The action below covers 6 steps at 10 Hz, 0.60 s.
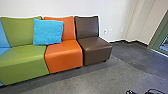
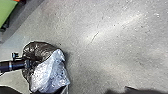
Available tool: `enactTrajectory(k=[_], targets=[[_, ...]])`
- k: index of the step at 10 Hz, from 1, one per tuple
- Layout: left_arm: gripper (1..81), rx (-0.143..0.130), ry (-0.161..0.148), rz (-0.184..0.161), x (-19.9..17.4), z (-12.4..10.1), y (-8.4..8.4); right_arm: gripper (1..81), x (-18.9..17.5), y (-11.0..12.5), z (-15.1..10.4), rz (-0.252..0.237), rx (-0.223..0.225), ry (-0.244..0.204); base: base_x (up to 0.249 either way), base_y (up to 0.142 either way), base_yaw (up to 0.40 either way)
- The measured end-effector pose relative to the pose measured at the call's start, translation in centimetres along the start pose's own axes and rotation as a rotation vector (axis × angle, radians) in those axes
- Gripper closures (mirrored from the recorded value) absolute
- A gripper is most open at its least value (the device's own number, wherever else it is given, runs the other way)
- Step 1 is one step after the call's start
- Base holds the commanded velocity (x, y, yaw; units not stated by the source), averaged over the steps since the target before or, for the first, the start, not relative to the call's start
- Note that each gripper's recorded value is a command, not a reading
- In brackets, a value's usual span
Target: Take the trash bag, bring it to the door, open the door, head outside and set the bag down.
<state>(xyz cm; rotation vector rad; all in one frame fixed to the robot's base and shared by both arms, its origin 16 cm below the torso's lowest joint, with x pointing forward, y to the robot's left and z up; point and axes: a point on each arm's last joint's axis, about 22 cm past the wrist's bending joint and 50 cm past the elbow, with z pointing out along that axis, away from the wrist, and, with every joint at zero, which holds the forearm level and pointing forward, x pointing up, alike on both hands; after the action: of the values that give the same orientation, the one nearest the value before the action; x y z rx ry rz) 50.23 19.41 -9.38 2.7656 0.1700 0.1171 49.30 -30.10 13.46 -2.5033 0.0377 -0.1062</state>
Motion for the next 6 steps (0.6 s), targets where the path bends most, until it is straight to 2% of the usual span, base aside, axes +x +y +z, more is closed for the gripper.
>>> enactTrajectory(k=[1, 2, 3, 6], targets=[[1.0, 0.001, 0.0, 0.0, -0.01, 0.02, -0.02, 1.0, 0.0, -0.09, -0.01, -0.001, 0.002, 0.0, 0.0, 0.0, 0.0], [81.1, 0.007, -0.001, -0.008, -0.31, 0.06, -0.41, 1.0, -0.03, -0.15, -0.02, -0.002, 0.003, 0.001, 0.0, 0.0, 0.0], [81.1, 0.006, 0.001, -0.022, -0.69, 0.21, -0.51, 1.0, -0.02, -0.2, -0.04, -0.003, 0.004, 0.001, 0.0, 0.0, 0.0], [81.1, 0.006, 0.0, -0.022, -0.74, 0.2, -0.53, 1.0, -0.05, -0.19, -0.04, -0.002, 0.004, 0.0, 0.0, 0.0, 0.0]])
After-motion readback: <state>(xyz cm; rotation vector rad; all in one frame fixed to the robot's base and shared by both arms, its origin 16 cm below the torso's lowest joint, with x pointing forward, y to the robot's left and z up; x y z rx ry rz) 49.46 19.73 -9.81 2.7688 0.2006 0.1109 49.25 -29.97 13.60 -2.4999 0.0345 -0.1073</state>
